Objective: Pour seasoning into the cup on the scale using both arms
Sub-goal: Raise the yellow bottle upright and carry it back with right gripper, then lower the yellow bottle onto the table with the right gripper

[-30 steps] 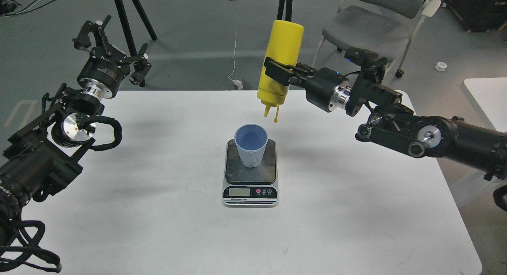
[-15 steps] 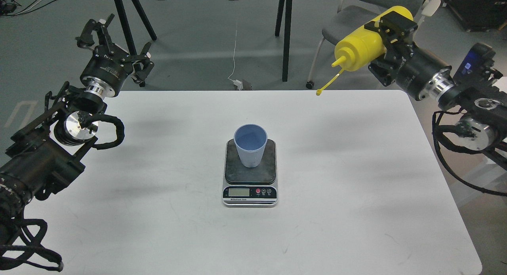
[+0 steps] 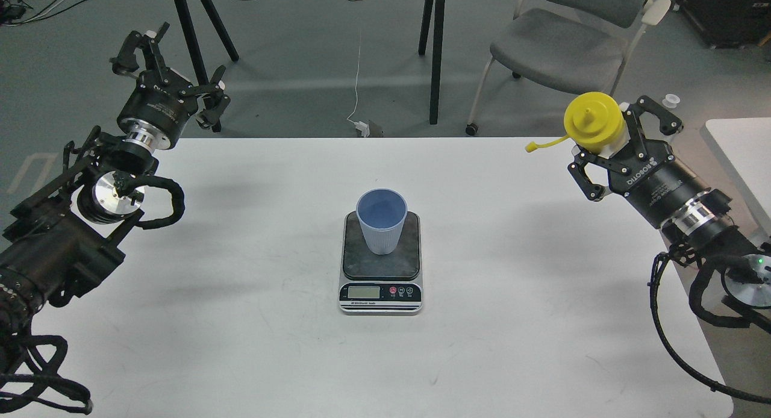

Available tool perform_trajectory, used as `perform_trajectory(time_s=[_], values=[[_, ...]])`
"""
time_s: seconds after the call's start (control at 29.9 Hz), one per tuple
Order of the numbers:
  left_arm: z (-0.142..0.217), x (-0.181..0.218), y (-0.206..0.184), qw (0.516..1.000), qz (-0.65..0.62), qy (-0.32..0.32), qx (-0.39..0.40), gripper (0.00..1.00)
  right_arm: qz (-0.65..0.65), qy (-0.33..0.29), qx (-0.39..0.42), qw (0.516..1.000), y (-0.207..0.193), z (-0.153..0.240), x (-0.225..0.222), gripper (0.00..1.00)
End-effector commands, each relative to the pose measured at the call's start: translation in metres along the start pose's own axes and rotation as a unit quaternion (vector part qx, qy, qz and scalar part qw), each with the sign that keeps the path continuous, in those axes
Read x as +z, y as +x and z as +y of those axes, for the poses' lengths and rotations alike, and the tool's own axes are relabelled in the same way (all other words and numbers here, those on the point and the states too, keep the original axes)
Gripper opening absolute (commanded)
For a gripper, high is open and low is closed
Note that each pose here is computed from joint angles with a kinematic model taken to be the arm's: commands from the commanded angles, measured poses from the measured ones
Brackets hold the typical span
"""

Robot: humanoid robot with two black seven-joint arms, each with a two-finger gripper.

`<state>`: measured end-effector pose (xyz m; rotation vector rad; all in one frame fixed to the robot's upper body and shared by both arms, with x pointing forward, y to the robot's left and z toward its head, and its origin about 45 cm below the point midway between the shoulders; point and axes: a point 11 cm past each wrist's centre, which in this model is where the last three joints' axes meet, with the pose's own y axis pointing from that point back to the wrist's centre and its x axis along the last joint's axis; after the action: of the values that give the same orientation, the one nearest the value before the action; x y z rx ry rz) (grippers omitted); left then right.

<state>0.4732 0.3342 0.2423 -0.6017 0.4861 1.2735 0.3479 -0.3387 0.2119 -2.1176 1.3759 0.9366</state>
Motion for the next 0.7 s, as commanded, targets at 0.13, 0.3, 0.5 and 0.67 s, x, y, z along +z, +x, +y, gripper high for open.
perform_trajectory(time_s=[0.13, 0.3, 0.5, 0.67], values=[[0.007, -0.015, 0.006, 1.0, 0.012, 0.008, 0.01, 0.99, -0.115, 0.056, 0.065, 0.99, 0.038, 0.013, 0.043, 0.49], [0.007, -0.026, 0.002, 1.0, 0.025, 0.012, 0.009, 0.99, -0.158, 0.068, 0.078, 0.982, 0.043, 0.018, 0.069, 0.5], [0.01, -0.027, 0.005, 1.0, 0.024, 0.013, 0.012, 0.99, -0.196, 0.06, 0.114, 0.972, 0.056, 0.03, 0.115, 0.51], [0.015, -0.033, 0.01, 0.999, 0.025, 0.017, 0.02, 0.99, -0.205, 0.058, 0.117, 0.97, 0.055, 0.029, 0.124, 0.52]])
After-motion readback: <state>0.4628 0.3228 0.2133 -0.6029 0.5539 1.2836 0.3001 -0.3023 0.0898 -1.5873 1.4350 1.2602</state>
